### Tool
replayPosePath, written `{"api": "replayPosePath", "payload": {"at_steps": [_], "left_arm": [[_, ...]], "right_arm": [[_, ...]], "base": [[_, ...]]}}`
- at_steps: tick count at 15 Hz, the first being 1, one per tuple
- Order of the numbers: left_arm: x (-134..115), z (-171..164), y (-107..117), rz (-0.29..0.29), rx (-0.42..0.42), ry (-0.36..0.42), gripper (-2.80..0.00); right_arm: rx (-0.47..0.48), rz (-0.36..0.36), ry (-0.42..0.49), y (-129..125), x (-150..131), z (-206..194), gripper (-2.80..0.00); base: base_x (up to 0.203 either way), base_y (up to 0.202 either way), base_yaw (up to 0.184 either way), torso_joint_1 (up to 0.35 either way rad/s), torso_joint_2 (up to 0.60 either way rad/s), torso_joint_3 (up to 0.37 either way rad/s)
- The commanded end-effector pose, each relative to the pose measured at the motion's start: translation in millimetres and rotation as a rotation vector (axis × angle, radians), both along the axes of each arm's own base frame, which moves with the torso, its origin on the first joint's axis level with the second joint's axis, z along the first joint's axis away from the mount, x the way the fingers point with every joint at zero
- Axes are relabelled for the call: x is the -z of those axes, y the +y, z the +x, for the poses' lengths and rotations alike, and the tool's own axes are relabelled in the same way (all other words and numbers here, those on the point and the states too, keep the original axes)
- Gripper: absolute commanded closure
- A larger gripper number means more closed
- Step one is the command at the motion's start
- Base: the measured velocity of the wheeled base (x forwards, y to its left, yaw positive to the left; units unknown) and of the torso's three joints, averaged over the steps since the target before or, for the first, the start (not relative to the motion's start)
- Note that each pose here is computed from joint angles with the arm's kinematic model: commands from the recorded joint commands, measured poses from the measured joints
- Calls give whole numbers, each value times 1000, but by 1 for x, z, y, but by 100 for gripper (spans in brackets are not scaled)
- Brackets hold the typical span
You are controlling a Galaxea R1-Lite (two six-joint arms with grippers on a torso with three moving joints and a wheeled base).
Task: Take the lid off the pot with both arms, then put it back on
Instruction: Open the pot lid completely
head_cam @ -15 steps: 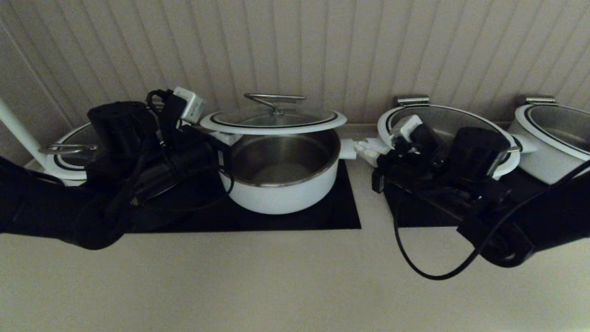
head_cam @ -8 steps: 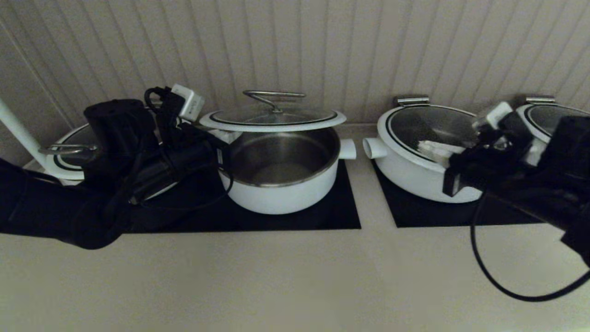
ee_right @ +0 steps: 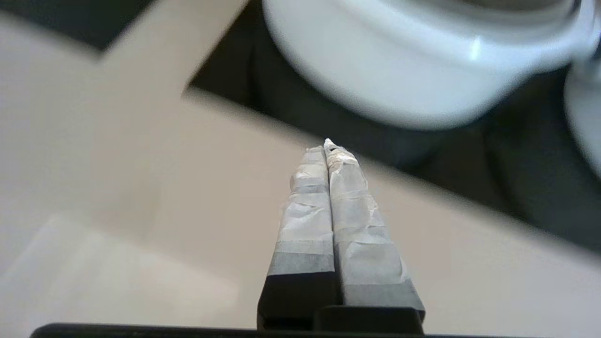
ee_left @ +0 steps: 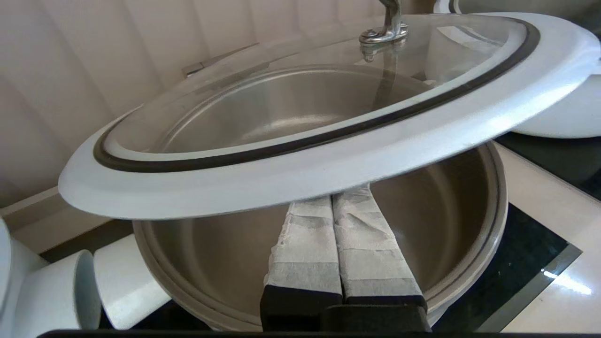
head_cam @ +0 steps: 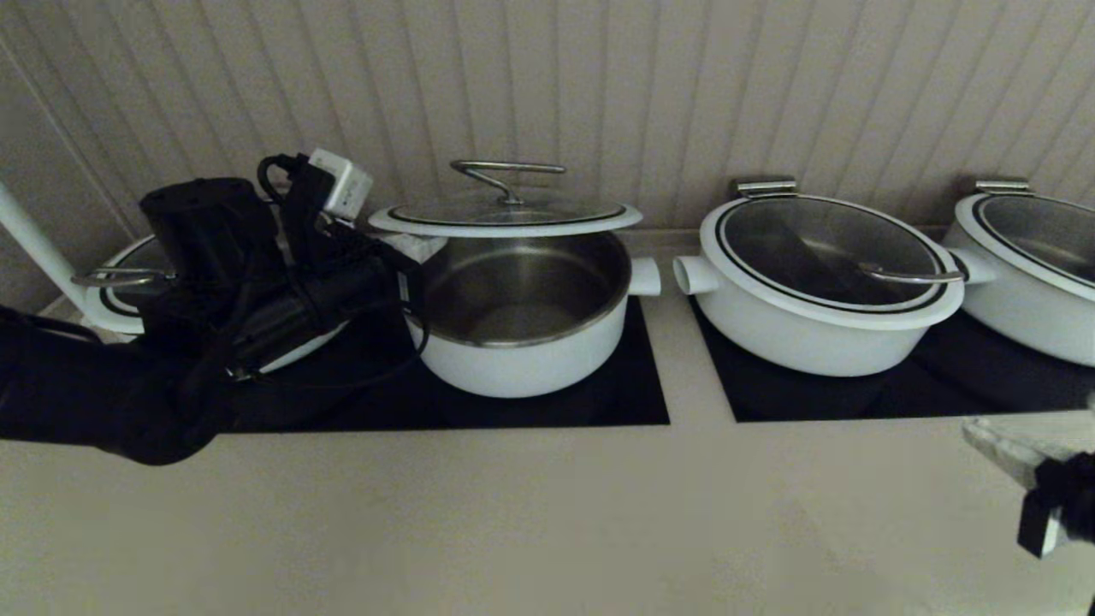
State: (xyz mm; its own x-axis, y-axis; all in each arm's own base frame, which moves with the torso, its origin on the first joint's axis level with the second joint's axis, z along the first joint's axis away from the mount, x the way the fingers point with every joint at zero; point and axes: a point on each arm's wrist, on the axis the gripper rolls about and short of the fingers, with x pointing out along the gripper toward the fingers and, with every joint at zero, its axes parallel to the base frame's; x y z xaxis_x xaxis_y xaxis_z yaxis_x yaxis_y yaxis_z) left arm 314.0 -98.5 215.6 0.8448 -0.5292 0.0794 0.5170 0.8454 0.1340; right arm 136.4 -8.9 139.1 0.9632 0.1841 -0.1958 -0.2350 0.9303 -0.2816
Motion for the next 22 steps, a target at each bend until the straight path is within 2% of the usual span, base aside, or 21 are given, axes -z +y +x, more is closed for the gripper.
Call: {"api": "replayPosePath", "payload": {"at_steps": [1, 4, 6, 8, 9, 10, 11, 14, 22], "left_arm": [[-4, -3, 1, -5, 1, -16, 0], [-5, -4, 1, -5, 1, -20, 0], [-7, -5, 1, -6, 1, -24, 0], [-7, -6, 2, -6, 1, -26, 0], [-8, -6, 1, -7, 2, -27, 0], [-9, -7, 2, -7, 3, -29, 0], [-10, -7, 2, -8, 1, -33, 0], [-14, -11, 3, -12, 1, -45, 0], [-13, -16, 5, -10, 1, -38, 0]], "right_arm": [[17, -5, -42, 3, 7, -38, 0], [37, -2, 14, 7, 19, -73, 0], [46, -7, 7, 11, 29, -104, 0], [106, 5, 120, 13, 47, -130, 0], [183, 21, 157, 12, 52, -138, 0], [247, 81, 172, 12, 54, -142, 0], [273, 111, 186, 11, 57, -142, 0], [304, 176, 180, 11, 59, -141, 0], [304, 177, 180, 11, 59, -141, 0]], "base": [[0, 0, 0, 0, 0, 0], [0, 0, 0, 0, 0, 0], [0, 0, 0, 0, 0, 0], [0, 0, 0, 0, 0, 0], [0, 0, 0, 0, 0, 0], [0, 0, 0, 0, 0, 0], [0, 0, 0, 0, 0, 0], [0, 0, 0, 0, 0, 0], [0, 0, 0, 0, 0, 0]]}}
